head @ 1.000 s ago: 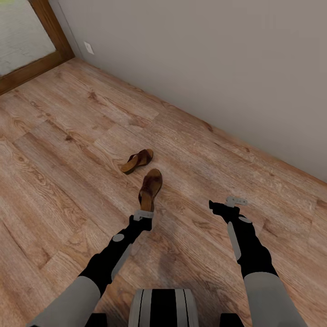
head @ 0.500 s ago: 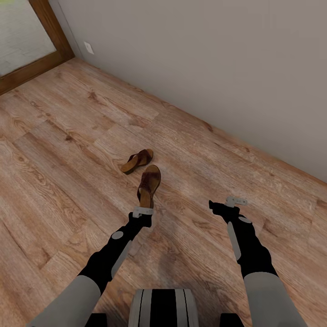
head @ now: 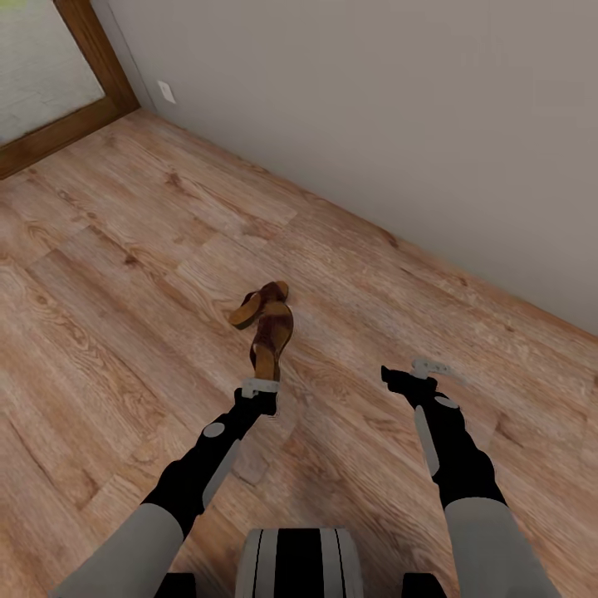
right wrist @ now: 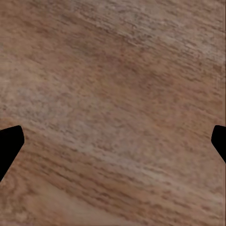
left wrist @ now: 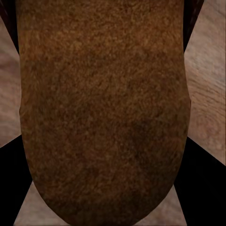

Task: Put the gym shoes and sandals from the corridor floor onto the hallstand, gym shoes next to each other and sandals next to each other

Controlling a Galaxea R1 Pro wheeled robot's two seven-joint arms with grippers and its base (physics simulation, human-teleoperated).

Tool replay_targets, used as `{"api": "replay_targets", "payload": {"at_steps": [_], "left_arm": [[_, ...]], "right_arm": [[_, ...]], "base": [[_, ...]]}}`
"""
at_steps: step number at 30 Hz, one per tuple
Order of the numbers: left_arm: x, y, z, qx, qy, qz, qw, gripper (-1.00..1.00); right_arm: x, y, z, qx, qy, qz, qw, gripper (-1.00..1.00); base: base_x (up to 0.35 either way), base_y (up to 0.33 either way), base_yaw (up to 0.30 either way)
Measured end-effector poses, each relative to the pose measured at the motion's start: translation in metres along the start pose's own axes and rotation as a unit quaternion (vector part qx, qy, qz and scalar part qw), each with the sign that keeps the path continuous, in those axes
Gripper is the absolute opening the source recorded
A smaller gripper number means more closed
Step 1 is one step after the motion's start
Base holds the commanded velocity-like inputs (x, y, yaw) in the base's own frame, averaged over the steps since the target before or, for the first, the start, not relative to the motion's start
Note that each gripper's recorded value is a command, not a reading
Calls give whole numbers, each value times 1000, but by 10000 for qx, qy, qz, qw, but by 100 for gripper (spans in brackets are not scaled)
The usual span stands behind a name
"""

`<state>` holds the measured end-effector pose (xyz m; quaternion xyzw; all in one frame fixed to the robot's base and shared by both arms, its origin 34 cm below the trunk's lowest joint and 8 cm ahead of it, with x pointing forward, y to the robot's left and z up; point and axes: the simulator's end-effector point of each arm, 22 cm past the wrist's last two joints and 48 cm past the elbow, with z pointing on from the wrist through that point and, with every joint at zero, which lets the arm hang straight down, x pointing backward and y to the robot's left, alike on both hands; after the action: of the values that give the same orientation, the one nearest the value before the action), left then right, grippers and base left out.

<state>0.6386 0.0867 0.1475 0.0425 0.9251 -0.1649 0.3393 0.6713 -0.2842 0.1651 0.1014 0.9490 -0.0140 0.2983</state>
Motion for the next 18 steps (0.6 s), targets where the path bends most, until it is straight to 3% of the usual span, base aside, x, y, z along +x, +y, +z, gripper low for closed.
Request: {"api": "replay_targets", "payload": {"at_steps": [5, 18], "left_arm": [[1, 0, 0, -4, 13, -3, 10000, -100], [1, 0, 0, -1, 12, -14, 10000, -100]], "right_arm": [[-1, 0, 0, 5, -7, 1, 10000, 100], [-1, 0, 0, 6, -13, 1, 10000, 100]], "base": [[201, 235, 0], [54, 51, 0]]}}
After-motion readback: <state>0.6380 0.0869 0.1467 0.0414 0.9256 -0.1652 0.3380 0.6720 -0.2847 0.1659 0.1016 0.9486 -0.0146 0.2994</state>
